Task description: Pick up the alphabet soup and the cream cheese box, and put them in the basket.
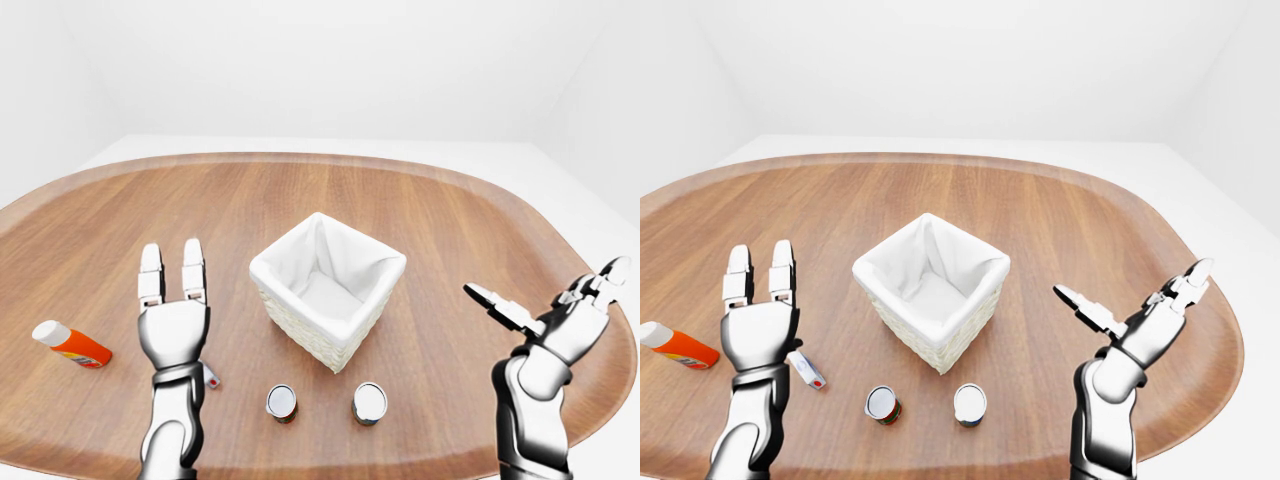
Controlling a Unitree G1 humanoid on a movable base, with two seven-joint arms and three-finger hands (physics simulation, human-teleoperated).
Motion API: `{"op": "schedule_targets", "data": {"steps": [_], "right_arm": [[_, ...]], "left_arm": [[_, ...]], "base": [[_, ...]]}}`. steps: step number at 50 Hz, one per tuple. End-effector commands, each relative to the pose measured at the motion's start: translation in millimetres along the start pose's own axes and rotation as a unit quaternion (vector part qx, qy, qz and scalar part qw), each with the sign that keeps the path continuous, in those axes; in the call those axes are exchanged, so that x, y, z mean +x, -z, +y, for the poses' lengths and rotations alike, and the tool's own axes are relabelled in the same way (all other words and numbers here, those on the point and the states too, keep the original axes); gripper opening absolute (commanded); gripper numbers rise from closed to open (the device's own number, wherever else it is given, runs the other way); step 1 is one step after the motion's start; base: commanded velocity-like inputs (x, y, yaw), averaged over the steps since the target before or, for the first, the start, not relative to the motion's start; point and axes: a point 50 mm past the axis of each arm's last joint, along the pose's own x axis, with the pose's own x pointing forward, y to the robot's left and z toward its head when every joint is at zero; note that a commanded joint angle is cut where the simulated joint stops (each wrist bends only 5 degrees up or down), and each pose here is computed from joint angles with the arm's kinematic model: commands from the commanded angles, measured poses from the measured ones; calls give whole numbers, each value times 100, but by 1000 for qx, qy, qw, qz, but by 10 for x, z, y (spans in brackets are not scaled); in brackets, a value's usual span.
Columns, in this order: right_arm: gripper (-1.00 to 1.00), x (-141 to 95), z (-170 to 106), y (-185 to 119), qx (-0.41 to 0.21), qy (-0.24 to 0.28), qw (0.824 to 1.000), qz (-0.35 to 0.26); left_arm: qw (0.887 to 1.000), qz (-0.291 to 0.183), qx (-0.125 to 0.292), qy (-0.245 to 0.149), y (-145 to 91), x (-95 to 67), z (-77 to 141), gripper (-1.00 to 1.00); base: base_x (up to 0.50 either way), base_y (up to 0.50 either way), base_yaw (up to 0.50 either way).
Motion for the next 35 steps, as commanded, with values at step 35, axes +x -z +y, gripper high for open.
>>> {"op": "schedule_targets", "data": {"steps": [35], "right_arm": [[100, -5, -5, 4, -1, 0, 1000, 0]], "left_arm": [[987, -39, 72, 136, 119, -395, -440, 100]], "base": [[0, 0, 0]]}}
